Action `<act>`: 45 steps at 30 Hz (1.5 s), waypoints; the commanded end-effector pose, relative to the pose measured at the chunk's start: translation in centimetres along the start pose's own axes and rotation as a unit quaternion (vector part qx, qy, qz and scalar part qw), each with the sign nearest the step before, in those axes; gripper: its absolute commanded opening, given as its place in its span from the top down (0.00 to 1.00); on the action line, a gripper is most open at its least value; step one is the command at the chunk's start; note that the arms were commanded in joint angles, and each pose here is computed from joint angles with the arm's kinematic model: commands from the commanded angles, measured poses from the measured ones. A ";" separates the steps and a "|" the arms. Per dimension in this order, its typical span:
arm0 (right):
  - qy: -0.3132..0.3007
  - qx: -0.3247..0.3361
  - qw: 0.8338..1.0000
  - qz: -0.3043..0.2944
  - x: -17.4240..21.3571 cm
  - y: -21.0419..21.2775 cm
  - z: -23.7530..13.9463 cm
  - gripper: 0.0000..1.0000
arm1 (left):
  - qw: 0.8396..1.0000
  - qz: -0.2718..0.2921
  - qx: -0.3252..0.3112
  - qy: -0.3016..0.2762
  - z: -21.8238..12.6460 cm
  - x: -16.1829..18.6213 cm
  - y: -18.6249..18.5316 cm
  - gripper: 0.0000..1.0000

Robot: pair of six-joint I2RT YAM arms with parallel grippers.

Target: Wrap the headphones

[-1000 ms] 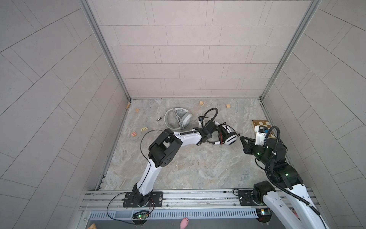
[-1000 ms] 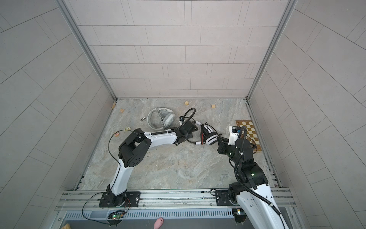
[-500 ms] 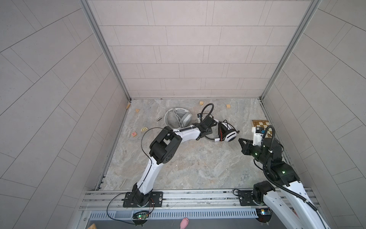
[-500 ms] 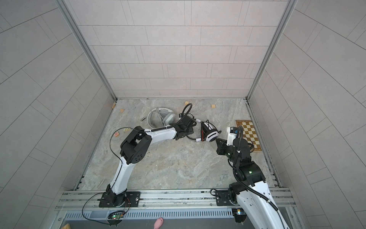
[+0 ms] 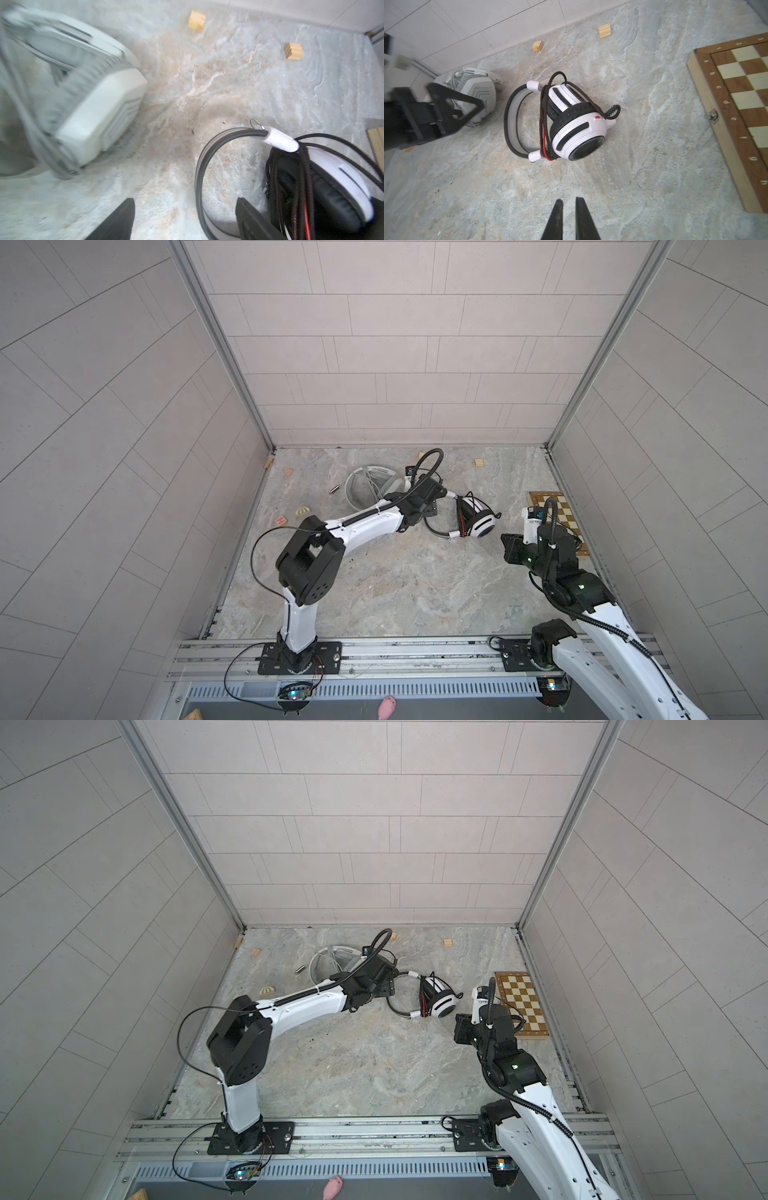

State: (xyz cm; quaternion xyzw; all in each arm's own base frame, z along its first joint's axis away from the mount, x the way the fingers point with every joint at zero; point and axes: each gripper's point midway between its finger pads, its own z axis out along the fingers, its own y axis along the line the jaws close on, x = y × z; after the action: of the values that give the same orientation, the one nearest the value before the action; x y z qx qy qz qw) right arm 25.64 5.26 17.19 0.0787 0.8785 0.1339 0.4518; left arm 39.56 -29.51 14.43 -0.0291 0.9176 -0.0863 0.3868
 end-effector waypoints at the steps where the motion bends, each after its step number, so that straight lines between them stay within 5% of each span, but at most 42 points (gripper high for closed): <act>1: -0.054 0.056 0.997 -0.025 -3.4 -1.3 -1.2 0.85 | 0.997 0.036 -0.049 -0.048 -2.8 -0.9 3.7 0.18; 5: -0.075 0.095 0.992 -0.044 -5.5 -2.1 -1.8 0.85 | 0.989 0.052 -0.058 -0.125 -6.8 -2.7 7.3 0.16; 11: -0.082 0.177 0.979 -0.054 -7.8 -4.4 -1.3 0.84 | 0.975 -0.008 -0.136 -0.175 -11.5 -3.3 17.8 0.02; 19: -0.099 0.300 0.948 -0.036 -9.4 -9.4 1.0 0.71 | 0.908 -0.125 -0.311 -0.251 -16.6 -0.2 31.3 0.00; 30: -0.198 0.313 0.924 -0.097 -7.2 -11.7 6.1 0.58 | 0.863 -0.100 -0.415 -0.270 -14.6 0.7 36.1 0.00; 45: -0.226 0.245 0.934 -0.132 -3.7 -11.1 10.2 0.55 | 0.885 -0.027 -0.341 -0.315 -7.7 1.0 36.4 0.00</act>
State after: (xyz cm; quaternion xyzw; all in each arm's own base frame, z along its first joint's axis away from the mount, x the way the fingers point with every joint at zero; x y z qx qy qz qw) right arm 34.85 -5.55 8.63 0.1157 0.7923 -0.1926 0.5673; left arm 32.31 7.90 9.93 -0.2235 0.7529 0.2633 0.5603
